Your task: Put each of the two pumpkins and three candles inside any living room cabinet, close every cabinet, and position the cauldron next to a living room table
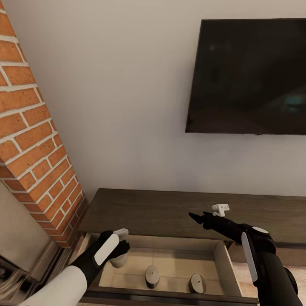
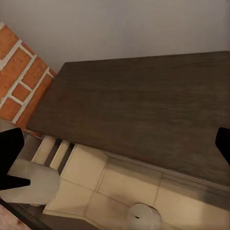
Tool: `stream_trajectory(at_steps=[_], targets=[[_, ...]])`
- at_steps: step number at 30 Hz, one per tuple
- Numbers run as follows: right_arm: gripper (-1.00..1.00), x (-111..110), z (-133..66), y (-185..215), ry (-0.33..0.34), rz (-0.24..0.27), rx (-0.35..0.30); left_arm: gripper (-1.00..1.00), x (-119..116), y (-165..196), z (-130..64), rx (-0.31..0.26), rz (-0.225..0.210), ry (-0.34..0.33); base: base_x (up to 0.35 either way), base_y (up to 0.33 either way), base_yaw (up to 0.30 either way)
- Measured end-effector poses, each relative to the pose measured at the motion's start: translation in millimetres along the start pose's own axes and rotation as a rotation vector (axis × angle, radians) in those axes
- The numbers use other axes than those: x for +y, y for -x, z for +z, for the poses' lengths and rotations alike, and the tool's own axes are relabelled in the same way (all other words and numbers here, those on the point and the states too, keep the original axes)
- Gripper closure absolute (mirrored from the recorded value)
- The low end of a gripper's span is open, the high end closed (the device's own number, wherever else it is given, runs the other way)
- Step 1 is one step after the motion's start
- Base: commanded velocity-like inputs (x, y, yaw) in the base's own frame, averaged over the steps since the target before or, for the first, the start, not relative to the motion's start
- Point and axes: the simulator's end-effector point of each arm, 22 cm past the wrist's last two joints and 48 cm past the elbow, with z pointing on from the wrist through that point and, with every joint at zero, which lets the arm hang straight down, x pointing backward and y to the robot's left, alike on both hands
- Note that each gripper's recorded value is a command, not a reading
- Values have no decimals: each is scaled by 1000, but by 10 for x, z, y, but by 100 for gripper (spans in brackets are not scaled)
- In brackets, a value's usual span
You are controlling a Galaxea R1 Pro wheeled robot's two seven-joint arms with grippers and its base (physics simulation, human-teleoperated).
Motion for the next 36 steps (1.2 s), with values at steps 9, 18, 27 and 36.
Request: stream_trajectory(at_steps=[9, 18, 27, 36], targets=[[-100, -24, 22, -42, -1, -1, 1, 100, -300, -103, 49, -16, 100, -89, 0, 0, 0], [-100, -91, 88, -167, -1, -1, 0, 100, -278, -140, 202, -16, 97, -89, 0, 0, 0], [-100, -159, 153, -298, -1, -1, 0, 100, -266, -188, 354, -17, 97, -84, 0, 0, 0], [-100, -202, 220, -433, 10, -1, 0, 100, -291, -243, 498, -16, 97, -89, 0, 0, 0]])
